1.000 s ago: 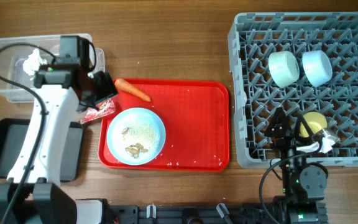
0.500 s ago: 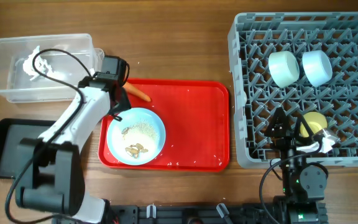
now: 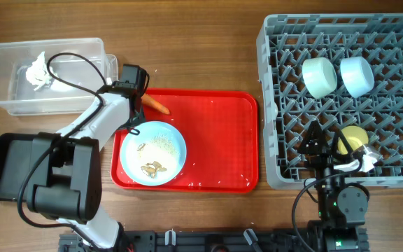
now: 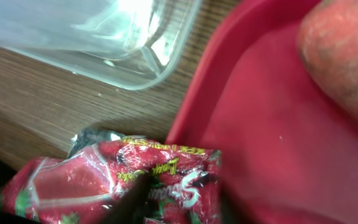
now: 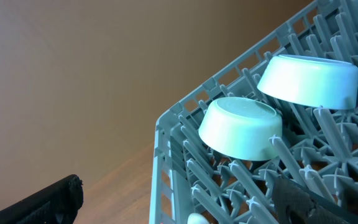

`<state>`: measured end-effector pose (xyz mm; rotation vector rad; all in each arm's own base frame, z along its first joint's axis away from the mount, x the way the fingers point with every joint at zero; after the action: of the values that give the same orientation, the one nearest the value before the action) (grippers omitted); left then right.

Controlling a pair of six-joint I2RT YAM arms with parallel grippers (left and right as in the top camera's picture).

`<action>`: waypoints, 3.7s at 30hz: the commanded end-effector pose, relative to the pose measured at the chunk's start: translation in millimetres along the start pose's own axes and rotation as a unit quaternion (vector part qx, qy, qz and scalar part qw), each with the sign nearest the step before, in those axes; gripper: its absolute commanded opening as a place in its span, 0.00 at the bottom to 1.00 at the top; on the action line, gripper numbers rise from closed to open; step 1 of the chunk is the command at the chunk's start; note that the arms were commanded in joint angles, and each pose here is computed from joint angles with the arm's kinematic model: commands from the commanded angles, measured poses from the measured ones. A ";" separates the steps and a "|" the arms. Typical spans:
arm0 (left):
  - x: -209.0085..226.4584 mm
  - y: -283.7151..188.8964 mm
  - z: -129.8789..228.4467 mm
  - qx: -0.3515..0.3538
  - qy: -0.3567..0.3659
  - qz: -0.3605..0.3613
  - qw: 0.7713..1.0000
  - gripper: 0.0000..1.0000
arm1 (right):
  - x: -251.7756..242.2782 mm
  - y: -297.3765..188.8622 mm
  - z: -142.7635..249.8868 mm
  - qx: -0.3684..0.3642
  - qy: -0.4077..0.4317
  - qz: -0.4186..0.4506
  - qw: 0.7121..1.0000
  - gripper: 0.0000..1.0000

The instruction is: Sort waste into correct bins and load items into the dishwasher rack

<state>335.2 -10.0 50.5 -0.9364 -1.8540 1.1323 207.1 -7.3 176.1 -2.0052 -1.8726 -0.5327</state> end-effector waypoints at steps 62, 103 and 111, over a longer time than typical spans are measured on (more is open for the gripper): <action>-145.5 -36.1 23.7 0.017 0.382 0.204 0.901 0.49 | 1.4 -0.4 -1.1 -0.002 0.006 -0.006 1.000 1.00; -28.8 -141.6 -88.8 0.036 -0.051 0.197 0.978 0.60 | 1.4 -0.4 -1.1 -0.002 0.006 -0.006 1.000 1.00; -48.8 -61.0 -39.7 0.094 -0.247 0.134 0.955 0.74 | 1.4 -0.4 -1.1 -0.002 0.006 -0.006 1.000 1.00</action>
<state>382.4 -70.8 137.6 -1.0556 -1.8101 1.6734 207.1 -7.3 176.2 -2.0053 -1.8728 -0.5331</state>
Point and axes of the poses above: each gripper's point midway between its finger pads, its own y axis out along the fingers, its own x axis along the line the jaws close on, z = x × y, the point moved 4 cm from there along -y, back along the fingers, and after that the axes turned 8 degrees about -y, right-handed, at the moved point
